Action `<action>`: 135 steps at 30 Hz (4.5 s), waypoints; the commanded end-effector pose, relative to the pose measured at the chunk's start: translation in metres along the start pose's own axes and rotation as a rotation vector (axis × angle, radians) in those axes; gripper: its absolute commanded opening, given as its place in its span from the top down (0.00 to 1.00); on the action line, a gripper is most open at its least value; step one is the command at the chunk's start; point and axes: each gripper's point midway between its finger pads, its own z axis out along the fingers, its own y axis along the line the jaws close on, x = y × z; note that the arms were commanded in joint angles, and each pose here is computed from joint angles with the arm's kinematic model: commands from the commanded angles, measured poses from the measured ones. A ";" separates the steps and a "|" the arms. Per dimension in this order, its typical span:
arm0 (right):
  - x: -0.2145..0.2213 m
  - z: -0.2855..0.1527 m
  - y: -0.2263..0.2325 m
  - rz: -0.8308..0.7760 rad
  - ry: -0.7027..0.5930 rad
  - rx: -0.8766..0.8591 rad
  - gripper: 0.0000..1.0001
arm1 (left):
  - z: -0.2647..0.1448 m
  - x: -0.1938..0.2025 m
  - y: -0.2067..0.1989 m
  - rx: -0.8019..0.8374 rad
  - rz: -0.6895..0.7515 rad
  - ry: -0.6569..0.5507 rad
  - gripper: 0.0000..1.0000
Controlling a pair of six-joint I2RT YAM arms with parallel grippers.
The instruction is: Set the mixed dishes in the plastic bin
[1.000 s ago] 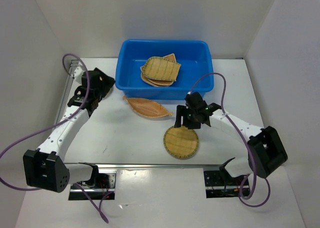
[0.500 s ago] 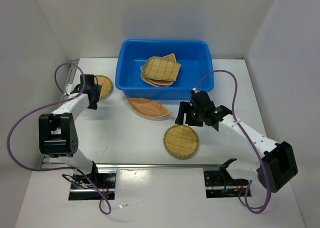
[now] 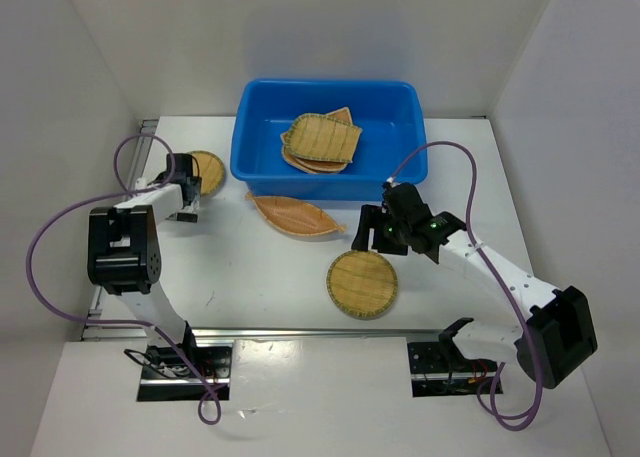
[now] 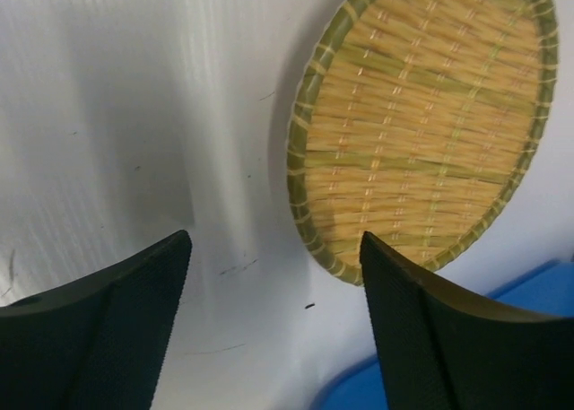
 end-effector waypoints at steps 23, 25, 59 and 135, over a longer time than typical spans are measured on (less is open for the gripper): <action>0.000 -0.005 -0.001 -0.005 0.011 0.032 0.21 | 0.050 0.000 -0.030 0.155 -0.216 -0.079 0.43; -0.001 -0.005 -0.002 0.004 0.005 0.040 0.21 | 0.052 0.001 -0.032 0.161 -0.219 -0.079 0.48; -0.001 -0.011 0.007 -0.026 -0.002 -0.024 0.21 | -0.276 0.114 -0.288 1.180 0.422 0.455 1.00; -0.068 -0.039 0.020 0.025 -0.137 -0.011 0.17 | -0.297 0.198 0.170 0.631 0.945 0.992 0.05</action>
